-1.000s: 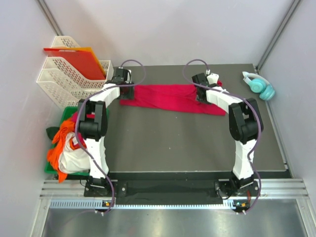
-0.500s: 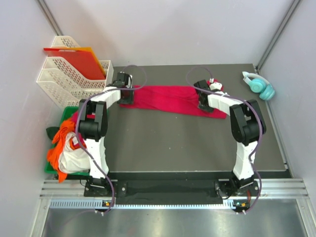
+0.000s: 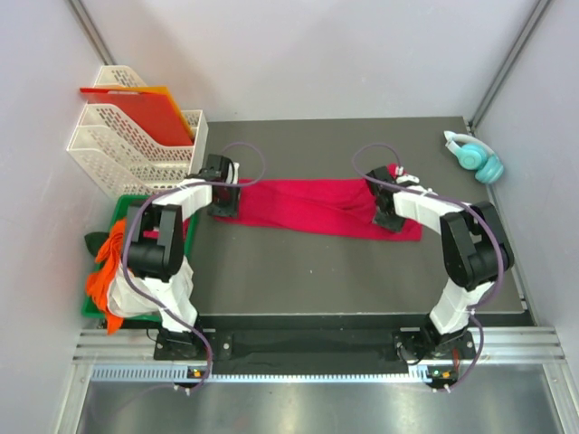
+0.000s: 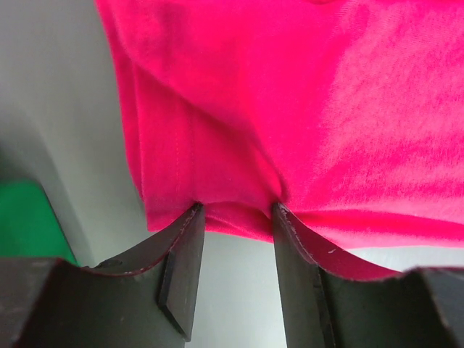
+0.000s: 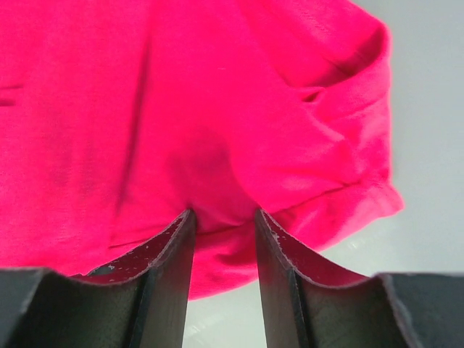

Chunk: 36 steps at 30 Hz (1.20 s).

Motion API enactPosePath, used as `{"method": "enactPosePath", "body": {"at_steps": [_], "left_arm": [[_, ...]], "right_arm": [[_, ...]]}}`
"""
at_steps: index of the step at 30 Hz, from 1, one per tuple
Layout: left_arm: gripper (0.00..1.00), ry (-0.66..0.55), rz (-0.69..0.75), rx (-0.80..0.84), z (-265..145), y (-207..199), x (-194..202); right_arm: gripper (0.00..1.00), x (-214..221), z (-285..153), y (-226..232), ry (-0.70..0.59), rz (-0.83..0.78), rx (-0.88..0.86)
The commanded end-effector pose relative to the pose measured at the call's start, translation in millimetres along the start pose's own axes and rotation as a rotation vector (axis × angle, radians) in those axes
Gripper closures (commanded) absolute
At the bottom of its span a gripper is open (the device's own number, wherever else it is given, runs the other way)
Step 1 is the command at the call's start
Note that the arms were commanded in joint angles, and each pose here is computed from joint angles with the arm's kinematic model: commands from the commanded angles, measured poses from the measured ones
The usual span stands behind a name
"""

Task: Fold and stack the t-shirts
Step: Fold the tshirt

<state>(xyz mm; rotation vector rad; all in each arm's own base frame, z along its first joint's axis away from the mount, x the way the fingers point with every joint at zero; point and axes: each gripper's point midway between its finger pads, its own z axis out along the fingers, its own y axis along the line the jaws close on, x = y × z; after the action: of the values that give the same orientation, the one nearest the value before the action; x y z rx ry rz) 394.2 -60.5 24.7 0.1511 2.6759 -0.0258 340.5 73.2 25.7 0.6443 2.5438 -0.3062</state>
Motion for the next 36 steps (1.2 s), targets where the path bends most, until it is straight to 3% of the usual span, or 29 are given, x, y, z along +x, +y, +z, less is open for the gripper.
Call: {"method": "enactPosePath", "body": {"at_steps": [1, 8, 11, 18, 21, 22, 25, 30, 36], "left_arm": [[0.53, 0.241, 0.073, 0.022, -25, 2, 81], [0.55, 0.240, 0.130, 0.071, -56, -3, 94], [0.54, 0.182, 0.132, 0.083, -68, -6, 81], [0.52, -0.157, 0.100, 0.091, -115, -13, -24], [0.53, -0.243, 0.069, 0.109, -119, -18, -56], [0.53, -0.253, 0.060, 0.124, -118, -21, -62], [0.55, -0.211, 0.035, 0.170, -98, -31, -59], [0.58, -0.091, 0.005, 0.164, -57, -31, -29], [0.59, -0.056, 0.031, 0.140, -44, -26, -16]], "right_arm": [[0.61, 21, -20, -29, 0.042, -0.023, 0.036], [0.61, 43, -34, -48, 0.058, -0.037, 0.037], [0.61, 26, -45, -40, -0.011, -0.029, -0.005], [0.58, -59, -101, 4, -0.209, -0.024, -0.167], [0.68, -63, -107, 25, -0.211, -0.081, -0.210], [0.79, -62, -106, 30, -0.212, -0.099, -0.214], [0.93, -45, -100, 39, -0.202, -0.177, -0.205], [0.95, -13, -99, 50, -0.189, -0.239, -0.257], [1.00, 16, -87, 49, -0.151, -0.273, -0.260]]}}
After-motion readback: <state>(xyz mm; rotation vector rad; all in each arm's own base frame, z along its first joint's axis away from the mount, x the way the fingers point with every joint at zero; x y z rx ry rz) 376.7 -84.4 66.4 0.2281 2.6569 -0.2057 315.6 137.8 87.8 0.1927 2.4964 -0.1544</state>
